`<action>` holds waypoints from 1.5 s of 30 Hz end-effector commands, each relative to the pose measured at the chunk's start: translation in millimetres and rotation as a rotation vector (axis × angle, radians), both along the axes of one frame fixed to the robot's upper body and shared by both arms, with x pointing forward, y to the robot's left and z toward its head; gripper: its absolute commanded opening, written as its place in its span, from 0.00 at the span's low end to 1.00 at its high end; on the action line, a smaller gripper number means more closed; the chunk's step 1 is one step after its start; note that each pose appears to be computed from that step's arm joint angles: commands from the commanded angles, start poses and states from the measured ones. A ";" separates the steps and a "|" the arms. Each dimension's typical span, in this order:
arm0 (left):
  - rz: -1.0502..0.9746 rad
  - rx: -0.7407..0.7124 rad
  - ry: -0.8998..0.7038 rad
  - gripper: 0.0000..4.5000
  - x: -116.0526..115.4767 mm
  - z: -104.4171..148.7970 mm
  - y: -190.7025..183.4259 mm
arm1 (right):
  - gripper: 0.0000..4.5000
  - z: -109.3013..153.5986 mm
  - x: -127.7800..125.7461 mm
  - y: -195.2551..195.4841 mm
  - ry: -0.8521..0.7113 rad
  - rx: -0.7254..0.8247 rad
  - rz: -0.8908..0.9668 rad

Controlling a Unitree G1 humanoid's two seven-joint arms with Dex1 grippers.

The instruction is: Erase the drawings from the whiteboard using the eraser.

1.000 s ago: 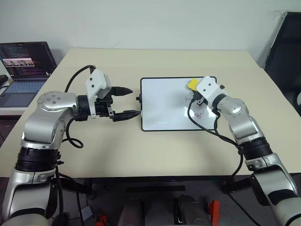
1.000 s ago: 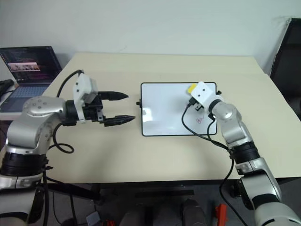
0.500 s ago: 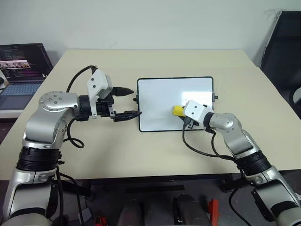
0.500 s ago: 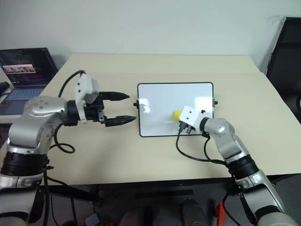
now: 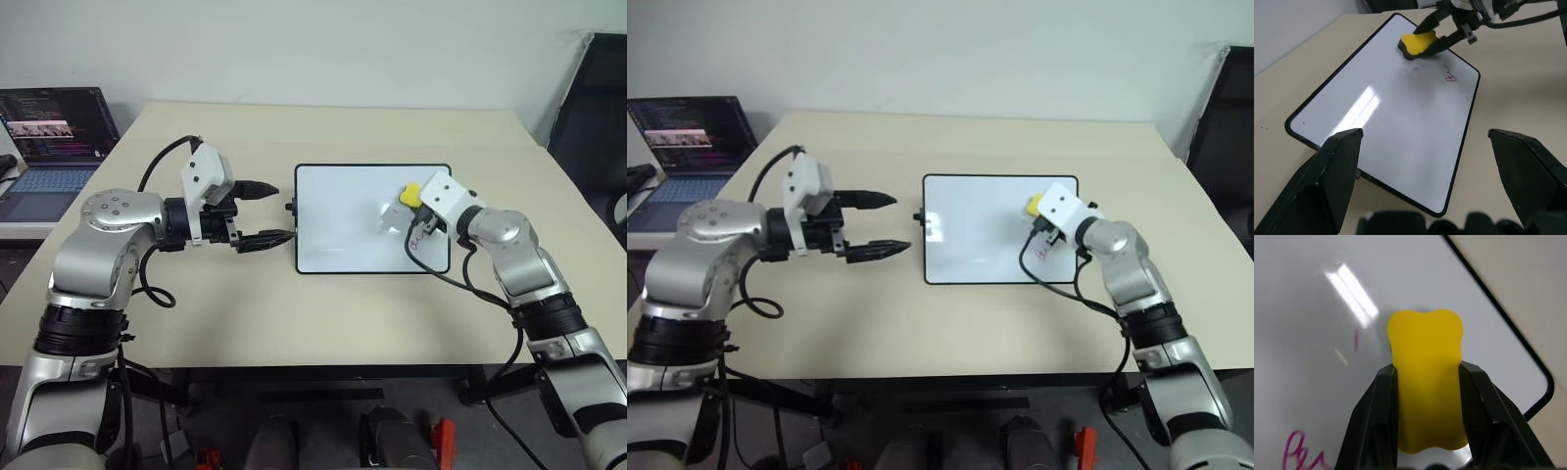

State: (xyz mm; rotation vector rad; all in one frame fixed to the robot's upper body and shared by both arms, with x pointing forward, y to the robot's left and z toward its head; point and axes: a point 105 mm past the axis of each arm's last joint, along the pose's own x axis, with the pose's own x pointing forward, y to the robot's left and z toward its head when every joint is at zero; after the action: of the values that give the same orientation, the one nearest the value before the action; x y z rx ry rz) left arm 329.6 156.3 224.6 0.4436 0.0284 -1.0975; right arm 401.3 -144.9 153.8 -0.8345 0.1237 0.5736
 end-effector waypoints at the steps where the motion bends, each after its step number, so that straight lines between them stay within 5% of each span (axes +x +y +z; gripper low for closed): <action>1: -0.013 0.000 -0.052 1.00 -1.1 13.7 -1.2 | 0.30 -42.8 -15.1 3.9 0.173 -0.050 0.041; 19: -0.011 -0.006 -0.052 1.00 -1.0 13.6 -3.2 | 0.30 -5.3 22.2 -9.3 -0.034 -0.013 -0.133; 26: -0.012 -0.006 -0.055 1.00 -1.4 14.4 -3.6 | 0.30 -25.1 -3.5 15.4 0.070 -0.028 0.043; 31: -0.012 -0.003 -0.059 1.00 -1.1 16.2 -2.6 | 0.30 14.8 -34.8 28.5 0.091 0.195 0.241; 37: 0.001 0.012 -0.049 1.00 -1.0 14.2 3.3 | 0.29 74.5 -52.6 -44.8 0.027 0.272 0.131; 45: 0.010 0.041 -0.038 1.00 1.2 10.1 11.3 | 0.29 79.3 -96.3 -112.2 0.139 0.090 0.045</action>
State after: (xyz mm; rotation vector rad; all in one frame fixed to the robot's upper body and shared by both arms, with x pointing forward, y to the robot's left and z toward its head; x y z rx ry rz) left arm 332.5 167.7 223.3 0.4626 0.0622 -1.0779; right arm 309.1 -253.6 214.2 -0.6750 0.2581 0.6889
